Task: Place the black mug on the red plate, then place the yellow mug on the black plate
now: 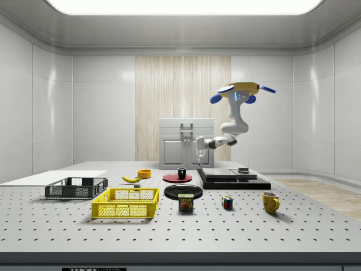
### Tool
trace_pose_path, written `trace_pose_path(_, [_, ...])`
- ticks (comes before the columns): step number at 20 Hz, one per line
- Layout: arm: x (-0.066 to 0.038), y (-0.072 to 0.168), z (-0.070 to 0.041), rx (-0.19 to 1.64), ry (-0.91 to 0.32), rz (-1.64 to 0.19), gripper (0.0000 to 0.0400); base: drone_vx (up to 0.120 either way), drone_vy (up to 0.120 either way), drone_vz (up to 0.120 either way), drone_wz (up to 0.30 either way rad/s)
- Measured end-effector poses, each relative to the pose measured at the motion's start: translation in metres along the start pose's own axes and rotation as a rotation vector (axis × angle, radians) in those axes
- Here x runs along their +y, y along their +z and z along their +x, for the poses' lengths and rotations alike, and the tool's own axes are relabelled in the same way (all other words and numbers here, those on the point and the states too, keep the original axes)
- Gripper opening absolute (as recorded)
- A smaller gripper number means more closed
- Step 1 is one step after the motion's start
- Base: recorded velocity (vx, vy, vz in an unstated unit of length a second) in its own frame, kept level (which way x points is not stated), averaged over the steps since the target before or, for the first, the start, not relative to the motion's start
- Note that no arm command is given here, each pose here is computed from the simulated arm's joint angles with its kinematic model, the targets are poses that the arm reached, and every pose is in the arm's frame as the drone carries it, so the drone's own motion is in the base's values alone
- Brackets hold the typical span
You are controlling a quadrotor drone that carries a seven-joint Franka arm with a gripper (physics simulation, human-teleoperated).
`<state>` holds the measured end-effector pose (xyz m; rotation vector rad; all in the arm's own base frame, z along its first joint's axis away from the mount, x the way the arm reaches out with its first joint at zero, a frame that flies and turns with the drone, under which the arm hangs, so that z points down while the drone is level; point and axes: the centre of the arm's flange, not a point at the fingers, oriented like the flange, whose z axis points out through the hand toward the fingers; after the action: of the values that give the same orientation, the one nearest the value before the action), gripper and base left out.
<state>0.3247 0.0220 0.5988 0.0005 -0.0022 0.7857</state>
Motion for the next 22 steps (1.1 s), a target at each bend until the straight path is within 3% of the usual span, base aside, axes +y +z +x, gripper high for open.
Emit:
trace_pose_path(3, [0.0000,0.0000,0.0000,0.000,0.000,0.000,0.0400,-0.027,0.120,0.000,0.000])
trace_pose_path(22, [0.0000,0.0000,0.0000,0.000,0.000,0.000,0.0400,-0.120,0.120,0.000,0.000])
